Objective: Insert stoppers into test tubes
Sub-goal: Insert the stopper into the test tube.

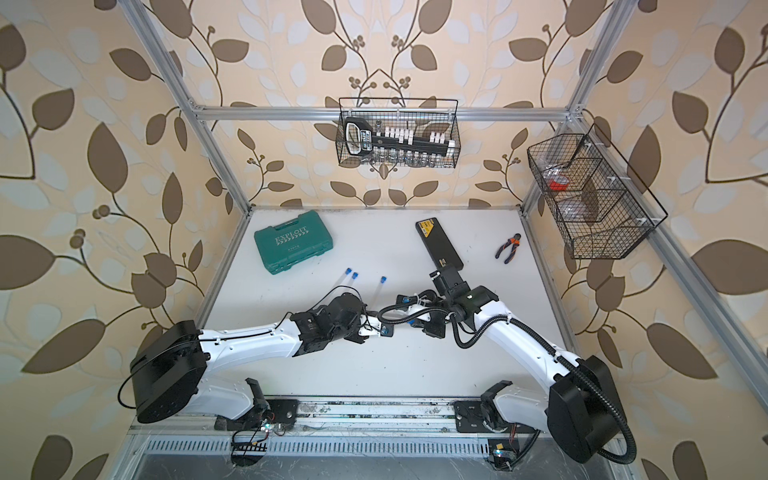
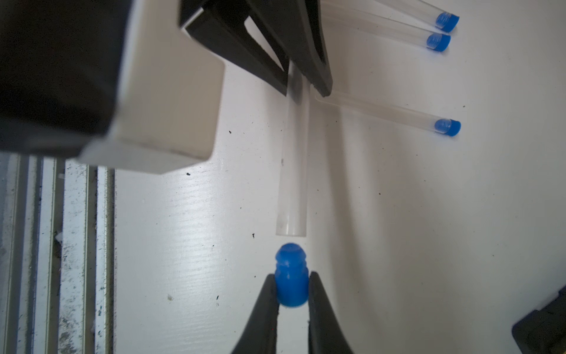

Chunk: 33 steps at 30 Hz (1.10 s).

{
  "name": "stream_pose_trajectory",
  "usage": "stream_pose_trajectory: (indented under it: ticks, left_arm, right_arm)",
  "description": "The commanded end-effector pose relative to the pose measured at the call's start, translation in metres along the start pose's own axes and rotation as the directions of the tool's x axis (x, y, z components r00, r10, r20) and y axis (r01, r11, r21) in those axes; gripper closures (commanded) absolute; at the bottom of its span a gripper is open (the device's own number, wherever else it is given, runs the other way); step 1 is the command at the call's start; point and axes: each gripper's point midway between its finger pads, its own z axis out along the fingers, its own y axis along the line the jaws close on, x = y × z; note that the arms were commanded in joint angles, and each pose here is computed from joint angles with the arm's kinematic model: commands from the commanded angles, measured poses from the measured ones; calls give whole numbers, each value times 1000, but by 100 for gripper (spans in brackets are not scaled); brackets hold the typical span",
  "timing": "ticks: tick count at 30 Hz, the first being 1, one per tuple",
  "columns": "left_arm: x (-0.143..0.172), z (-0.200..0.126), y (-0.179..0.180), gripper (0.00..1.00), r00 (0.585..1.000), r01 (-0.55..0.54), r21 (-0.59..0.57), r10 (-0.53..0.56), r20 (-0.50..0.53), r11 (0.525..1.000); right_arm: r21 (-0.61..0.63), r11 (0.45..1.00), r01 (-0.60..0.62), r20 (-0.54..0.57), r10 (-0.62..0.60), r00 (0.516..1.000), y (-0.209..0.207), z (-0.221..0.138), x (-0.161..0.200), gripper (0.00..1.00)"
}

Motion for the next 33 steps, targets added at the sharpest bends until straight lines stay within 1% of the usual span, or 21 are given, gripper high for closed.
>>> stream_pose_trajectory:
  ticks: [1, 5, 13, 18, 22, 28, 33]
  left_arm:
    - [-26, -12, 18, 100, 995, 39, -40, -35, 97, 998]
    - [-29, -14, 17, 100, 992, 54, -38, -50, 118, 998]
    - [-34, -15, 17, 100, 990, 54, -28, -50, 130, 998]
    - [-35, -13, 15, 100, 995, 7, -34, -4, 98, 999]
    - [-35, -10, 16, 100, 997, -22, -46, 25, 69, 999]
    - [-37, -11, 18, 100, 997, -19, -51, 22, 71, 999]
    - [-34, -9, 11, 100, 996, -75, -48, 77, 43, 996]
  right_arm:
    - [-33, 999, -1, 14, 1, 1000, 10, 2, 0, 84]
    - [-32, 999, -3, 10, 3, 1000, 9, 3, 2, 84]
    - [-36, 999, -7, 5, 8, 1000, 9, 3, 2, 85]
    - [-43, 999, -11, -4, 10, 1000, 9, 3, 1, 85]
    - [-51, 999, -8, -35, 6, 999, 9, 4, 2, 85]
    - [-52, 999, -7, -61, 4, 998, 8, 7, 4, 86]
    - [-54, 998, -16, -62, 13, 998, 5, 5, -1, 87]
